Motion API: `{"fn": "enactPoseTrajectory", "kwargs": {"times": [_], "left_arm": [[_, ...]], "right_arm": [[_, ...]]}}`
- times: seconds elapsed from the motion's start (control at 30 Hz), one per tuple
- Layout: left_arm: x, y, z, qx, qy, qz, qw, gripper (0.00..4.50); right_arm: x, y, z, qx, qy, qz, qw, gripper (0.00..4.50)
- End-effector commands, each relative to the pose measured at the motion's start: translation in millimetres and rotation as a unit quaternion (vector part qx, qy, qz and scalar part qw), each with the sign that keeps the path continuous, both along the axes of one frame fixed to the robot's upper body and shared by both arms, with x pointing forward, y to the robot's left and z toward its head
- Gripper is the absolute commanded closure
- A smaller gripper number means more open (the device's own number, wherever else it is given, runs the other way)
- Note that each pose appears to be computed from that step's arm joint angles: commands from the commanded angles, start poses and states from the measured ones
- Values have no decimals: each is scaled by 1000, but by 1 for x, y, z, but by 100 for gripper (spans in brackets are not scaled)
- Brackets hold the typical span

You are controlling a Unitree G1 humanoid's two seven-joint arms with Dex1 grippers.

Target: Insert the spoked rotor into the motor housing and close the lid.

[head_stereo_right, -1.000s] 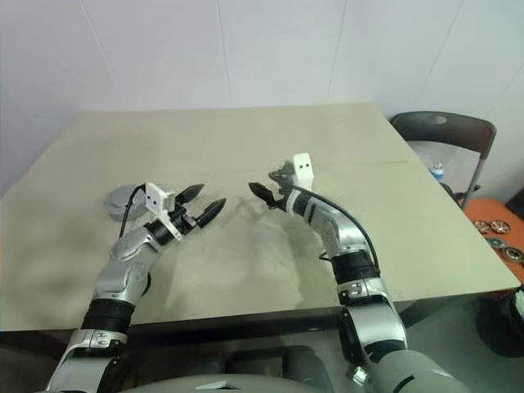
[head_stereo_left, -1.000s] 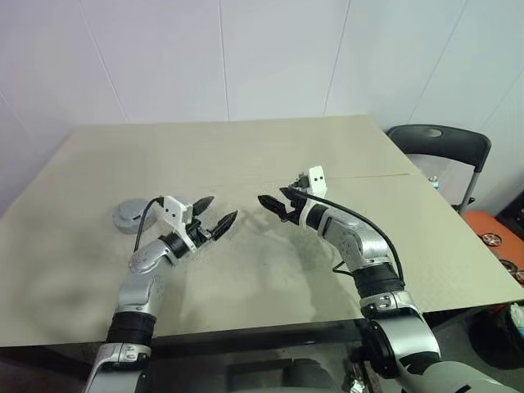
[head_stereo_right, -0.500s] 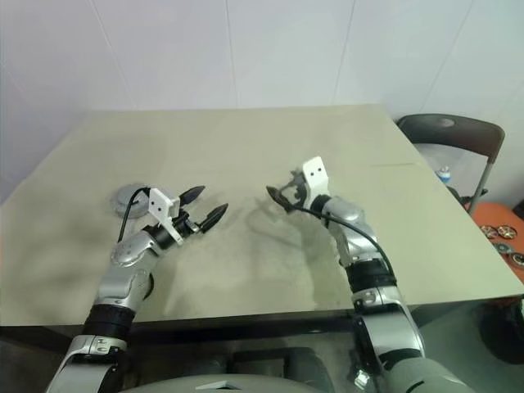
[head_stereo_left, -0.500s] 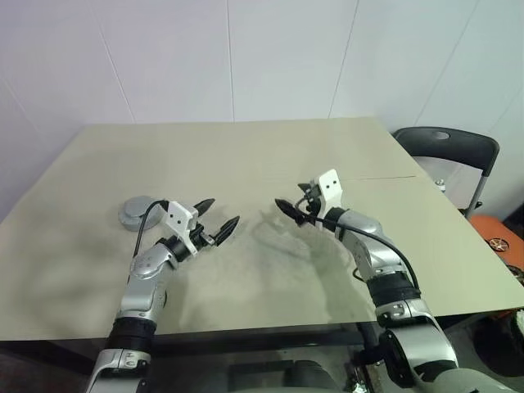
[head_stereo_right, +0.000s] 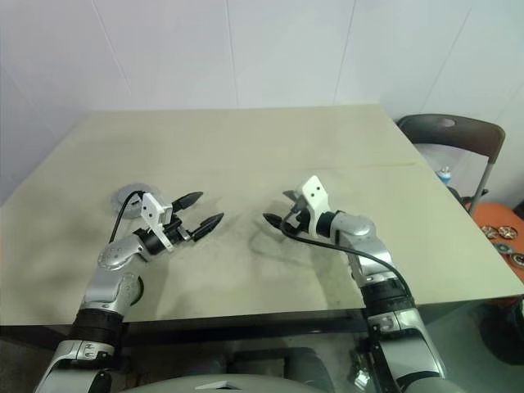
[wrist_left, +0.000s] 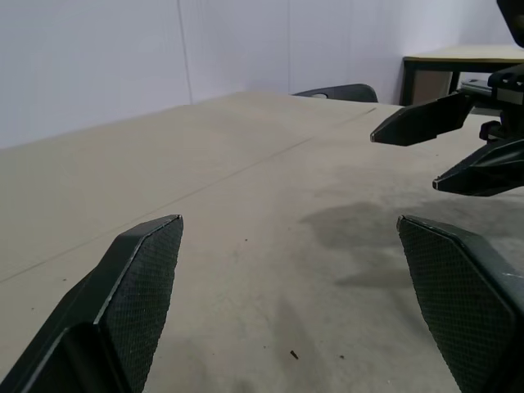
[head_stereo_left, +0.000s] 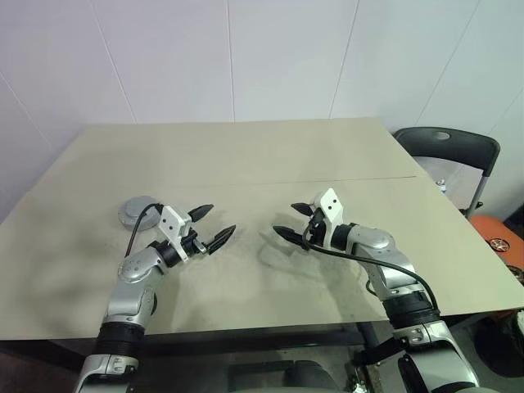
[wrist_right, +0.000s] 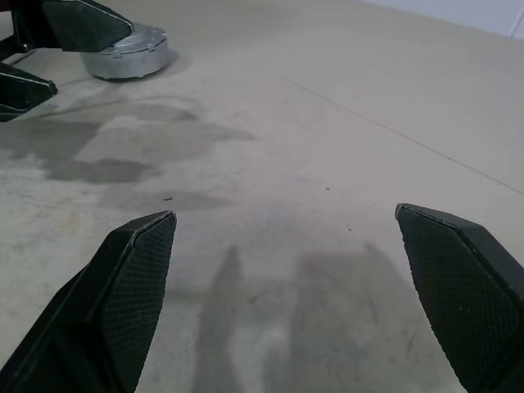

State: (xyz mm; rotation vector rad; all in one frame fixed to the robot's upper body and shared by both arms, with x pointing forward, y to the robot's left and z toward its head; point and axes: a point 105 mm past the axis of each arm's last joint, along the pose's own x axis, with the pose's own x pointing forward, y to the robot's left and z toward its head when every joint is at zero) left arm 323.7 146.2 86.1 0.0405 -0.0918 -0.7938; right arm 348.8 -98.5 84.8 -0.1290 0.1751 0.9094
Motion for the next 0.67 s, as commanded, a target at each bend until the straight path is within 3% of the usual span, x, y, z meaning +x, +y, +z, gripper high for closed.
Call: {"fn": "enactPoseTrajectory", "kwargs": {"times": [0.03, 0.67], "left_arm": [[4, 4, 14, -3, -23, 2, 1000, 3], [4, 3, 14, -11, -26, -4, 1000, 3]], "right_arm": [[1, 2, 20, 7, -29, 11, 999, 0], [1, 1, 20, 16, -24, 10, 1000, 0]]}}
